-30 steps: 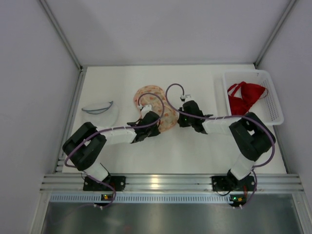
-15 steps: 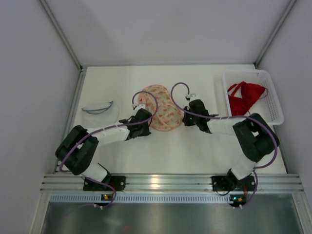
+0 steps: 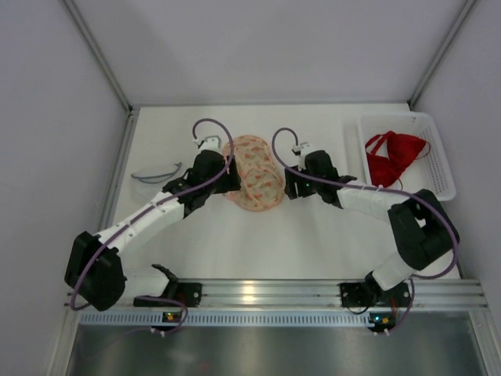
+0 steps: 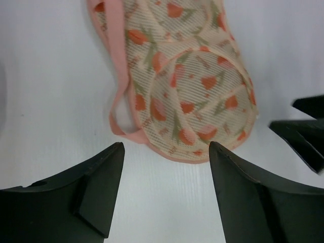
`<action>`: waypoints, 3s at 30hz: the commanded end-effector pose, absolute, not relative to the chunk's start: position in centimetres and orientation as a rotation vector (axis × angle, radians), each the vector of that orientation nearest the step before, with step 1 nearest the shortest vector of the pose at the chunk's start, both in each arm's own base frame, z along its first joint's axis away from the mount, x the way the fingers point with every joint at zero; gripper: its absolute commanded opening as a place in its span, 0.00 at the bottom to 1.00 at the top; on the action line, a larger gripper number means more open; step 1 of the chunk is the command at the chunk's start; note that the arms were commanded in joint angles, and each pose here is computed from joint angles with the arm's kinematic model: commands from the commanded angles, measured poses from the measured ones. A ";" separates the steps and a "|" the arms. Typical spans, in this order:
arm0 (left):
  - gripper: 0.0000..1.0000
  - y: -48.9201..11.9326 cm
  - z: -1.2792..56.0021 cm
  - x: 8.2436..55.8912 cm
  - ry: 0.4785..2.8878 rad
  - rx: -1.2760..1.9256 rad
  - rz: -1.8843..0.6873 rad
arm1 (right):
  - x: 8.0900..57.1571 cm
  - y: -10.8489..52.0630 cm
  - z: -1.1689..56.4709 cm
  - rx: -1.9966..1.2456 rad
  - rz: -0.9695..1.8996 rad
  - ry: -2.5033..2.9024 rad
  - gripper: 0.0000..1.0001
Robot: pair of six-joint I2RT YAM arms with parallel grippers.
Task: Place the bra in the laundry bag and zip it closed
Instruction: Zip the laundry bag at the center of the board, then move the laundry bag to the center of the board.
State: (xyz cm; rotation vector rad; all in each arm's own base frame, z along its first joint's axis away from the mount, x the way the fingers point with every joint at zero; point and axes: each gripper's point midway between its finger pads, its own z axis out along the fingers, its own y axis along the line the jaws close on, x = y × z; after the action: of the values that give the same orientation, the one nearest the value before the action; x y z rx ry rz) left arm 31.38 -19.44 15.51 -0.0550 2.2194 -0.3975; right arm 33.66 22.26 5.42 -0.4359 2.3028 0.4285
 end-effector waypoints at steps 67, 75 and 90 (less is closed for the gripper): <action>0.70 3.9 17.6 57.0 1.731 -1.012 -0.199 | 39.5 15.5 18.0 -0.023 0.558 2.033 0.90; 0.85 1.0 25.8 49.2 1.811 -0.638 -0.213 | 38.4 12.8 20.5 0.064 0.500 1.972 0.93; 0.87 -19.8 23.2 37.6 2.115 0.104 -0.185 | 36.9 -6.1 26.2 0.513 0.048 1.828 0.99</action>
State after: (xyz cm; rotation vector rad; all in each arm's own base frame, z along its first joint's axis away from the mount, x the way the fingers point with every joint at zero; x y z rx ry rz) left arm 38.56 -20.68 23.77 0.0624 2.0957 -0.2821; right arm 37.68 -3.52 23.22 0.4753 1.8899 0.1283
